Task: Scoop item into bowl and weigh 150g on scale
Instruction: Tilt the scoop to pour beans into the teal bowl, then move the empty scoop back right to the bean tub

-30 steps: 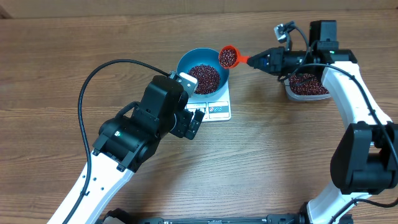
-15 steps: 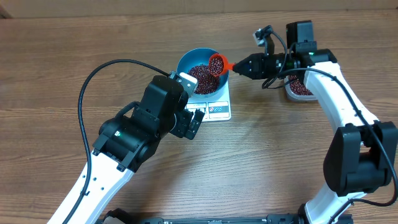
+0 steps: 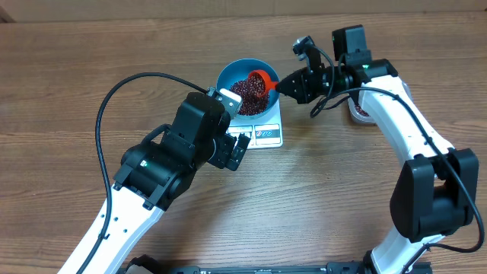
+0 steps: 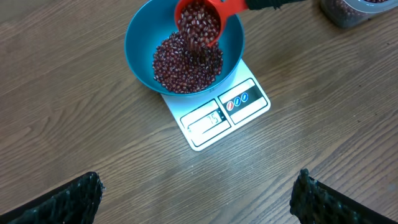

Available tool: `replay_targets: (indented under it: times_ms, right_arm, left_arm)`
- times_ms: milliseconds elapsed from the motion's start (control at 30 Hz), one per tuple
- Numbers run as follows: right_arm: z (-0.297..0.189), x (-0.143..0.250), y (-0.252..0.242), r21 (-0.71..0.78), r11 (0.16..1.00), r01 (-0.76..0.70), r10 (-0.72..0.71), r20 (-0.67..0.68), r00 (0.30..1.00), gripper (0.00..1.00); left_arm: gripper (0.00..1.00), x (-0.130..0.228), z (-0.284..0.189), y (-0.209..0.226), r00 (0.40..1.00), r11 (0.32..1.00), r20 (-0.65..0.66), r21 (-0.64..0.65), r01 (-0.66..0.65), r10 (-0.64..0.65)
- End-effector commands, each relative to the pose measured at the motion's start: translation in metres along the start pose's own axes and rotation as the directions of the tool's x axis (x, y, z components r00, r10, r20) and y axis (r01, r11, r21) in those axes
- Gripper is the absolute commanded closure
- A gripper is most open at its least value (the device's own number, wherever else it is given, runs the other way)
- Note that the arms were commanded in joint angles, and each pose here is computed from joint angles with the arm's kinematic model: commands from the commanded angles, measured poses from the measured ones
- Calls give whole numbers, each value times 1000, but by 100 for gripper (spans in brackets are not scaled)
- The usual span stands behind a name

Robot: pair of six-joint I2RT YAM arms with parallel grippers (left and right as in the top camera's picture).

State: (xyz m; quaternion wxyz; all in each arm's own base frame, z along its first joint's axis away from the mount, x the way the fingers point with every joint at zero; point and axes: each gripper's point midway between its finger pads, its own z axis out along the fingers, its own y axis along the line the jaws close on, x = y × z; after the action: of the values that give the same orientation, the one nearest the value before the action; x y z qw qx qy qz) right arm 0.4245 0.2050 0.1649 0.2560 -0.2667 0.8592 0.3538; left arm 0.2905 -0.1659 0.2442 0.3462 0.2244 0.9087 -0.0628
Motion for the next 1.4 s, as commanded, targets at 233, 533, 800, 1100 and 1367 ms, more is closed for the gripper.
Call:
replay_targets:
  times_ms: [233, 533, 800, 1100, 1367]
  right_arm:
    - [8, -21, 1, 246, 909, 335, -313, -126, 941, 96]
    - [17, -19, 0, 380, 781, 496, -417, -274, 867, 96]
    - [9, -27, 10, 402, 761, 509, -437, -261, 861, 96]
    - [-38, -53, 45, 452, 742, 496, -481, -157, 863, 96]
    - [-78, -60, 45, 548, 729, 410, -423, -111, 899, 96]
  left_arm:
    - [0, -5, -2, 0, 1000, 1000, 13, 9, -14, 14]
    - [0, -5, -2, 0, 1000, 1000, 13, 9, -14, 13]
    - [0, -5, -2, 0, 1000, 1000, 13, 9, -14, 14]
    - [1, -5, -2, 0, 1000, 1000, 13, 9, -14, 14]
    - [0, -5, -2, 0, 1000, 1000, 13, 9, -14, 14]
